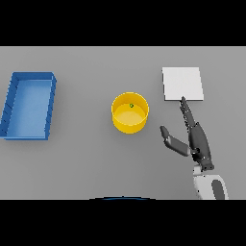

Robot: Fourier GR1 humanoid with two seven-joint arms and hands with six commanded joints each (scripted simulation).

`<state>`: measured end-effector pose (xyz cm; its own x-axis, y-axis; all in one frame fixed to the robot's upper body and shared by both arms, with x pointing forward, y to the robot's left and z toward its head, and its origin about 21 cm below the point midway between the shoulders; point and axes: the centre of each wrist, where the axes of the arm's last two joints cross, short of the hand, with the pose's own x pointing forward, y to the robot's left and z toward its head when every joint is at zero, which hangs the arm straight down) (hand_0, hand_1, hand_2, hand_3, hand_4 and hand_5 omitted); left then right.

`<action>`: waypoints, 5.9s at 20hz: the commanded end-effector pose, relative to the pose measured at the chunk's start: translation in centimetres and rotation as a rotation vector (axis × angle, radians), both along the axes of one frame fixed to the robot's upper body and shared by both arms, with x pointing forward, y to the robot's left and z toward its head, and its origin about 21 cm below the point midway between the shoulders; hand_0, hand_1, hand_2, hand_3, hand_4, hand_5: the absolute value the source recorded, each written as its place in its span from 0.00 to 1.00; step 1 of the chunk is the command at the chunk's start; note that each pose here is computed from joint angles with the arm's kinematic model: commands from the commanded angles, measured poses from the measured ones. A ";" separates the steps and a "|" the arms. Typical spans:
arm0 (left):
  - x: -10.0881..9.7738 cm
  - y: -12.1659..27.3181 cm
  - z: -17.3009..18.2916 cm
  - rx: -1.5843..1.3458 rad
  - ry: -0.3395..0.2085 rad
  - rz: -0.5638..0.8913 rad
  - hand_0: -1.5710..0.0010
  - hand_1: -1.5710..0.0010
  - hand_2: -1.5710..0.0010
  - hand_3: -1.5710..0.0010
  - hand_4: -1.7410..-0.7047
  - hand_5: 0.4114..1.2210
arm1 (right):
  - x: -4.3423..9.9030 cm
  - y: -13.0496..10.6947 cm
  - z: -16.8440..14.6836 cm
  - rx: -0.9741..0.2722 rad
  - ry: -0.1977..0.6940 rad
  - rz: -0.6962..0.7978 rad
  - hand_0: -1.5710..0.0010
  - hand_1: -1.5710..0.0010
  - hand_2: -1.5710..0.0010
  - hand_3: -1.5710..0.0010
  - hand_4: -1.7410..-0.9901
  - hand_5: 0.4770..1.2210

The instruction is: Pick up the red beaker and tilt it to pour out 1 green nut into yellow bowl. Pick up the yellow bowl and place it on the metallic measuring scale.

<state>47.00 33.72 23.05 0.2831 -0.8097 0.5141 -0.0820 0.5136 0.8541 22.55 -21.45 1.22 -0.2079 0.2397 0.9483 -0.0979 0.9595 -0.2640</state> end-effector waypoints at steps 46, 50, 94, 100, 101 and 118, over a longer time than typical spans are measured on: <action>-11.3 0.1 -12.9 -0.351 0.158 -0.022 1.00 1.00 1.00 1.00 0.90 0.34 | 7.4 3.0 5.5 -0.971 -0.173 0.497 1.00 1.00 1.00 1.00 0.77 0.22; -11.5 0.3 -12.9 -0.353 0.149 -0.033 1.00 1.00 1.00 1.00 0.90 0.35 | 9.3 4.5 5.3 -1.117 -0.183 0.612 1.00 1.00 1.00 1.00 0.78 0.22; -11.1 1.0 -12.2 -0.331 0.154 -0.049 1.00 1.00 1.00 1.00 0.93 0.36 | 13.2 7.3 9.5 -1.405 -0.031 0.797 0.01 0.01 0.09 0.23 0.00 1.00; -11.3 1.5 -12.0 -0.355 0.146 -0.047 1.00 1.00 1.00 1.00 0.90 0.36 | 13.4 5.6 11.4 -1.420 -0.020 0.708 0.03 0.00 0.03 0.25 0.00 1.00; -11.1 1.1 -11.9 -0.364 0.148 -0.050 1.00 1.00 1.00 1.00 0.90 0.37 | 13.5 5.4 11.4 -1.423 -0.013 0.674 0.02 0.00 0.05 0.24 0.00 1.00; -12.1 0.5 -11.5 -0.376 0.182 0.010 1.00 1.00 1.00 1.00 0.85 0.46 | 20.0 -3.9 9.7 -1.382 0.102 0.335 0.00 0.00 0.06 0.23 0.00 1.00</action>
<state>34.91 34.21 11.49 0.4043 -0.5719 0.7138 0.0470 0.7924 0.6082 42.56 -25.39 10.90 -0.3829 0.9237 0.0105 -0.3416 -0.1310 -0.9307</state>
